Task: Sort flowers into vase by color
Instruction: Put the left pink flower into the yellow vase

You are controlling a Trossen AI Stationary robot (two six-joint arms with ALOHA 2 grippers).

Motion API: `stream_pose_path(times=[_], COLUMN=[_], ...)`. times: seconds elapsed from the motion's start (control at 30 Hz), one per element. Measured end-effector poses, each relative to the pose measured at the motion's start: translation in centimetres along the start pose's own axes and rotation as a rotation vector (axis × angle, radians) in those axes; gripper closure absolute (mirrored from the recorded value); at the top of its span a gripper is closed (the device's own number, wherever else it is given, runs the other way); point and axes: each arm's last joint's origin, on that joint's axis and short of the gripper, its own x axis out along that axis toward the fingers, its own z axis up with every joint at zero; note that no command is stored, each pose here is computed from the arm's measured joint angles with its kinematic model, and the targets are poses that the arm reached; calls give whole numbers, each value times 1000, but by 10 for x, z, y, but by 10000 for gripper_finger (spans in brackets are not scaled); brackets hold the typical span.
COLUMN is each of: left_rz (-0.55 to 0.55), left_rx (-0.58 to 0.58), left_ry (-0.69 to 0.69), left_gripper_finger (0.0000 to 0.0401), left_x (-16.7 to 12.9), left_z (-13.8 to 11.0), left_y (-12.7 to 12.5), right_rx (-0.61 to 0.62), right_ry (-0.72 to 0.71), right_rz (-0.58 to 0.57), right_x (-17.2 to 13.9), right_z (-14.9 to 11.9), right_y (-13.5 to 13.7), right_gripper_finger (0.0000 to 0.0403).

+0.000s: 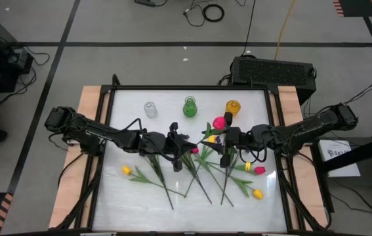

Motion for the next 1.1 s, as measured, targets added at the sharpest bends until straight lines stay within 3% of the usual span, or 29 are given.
stream_pose_path(times=[0.37,0.53,0.67,0.83,1.1], left_rz=[9,6,-3,101,112], left_rx=[-6,-70,-74,-74,-60], left_ry=[-2,-15,-5,-50,-10], left_gripper_finger=[383,347,279,205,185], left_x=[-4,-11,-21,-33,-35], left_z=[3,8,11,19,16], left_y=[1,0,-7,-9,-10], right_rx=[3,-6,5,-8,-55], right_ry=[9,26,41,66,30], right_rz=[1,0,-6,-40,-241], right_x=[-1,-8,-21,-43,-104], right_z=[0,4,12,22,48], right_y=[0,-3,-9,-20,-67], right_gripper_finger=[390,389,398,397,397])
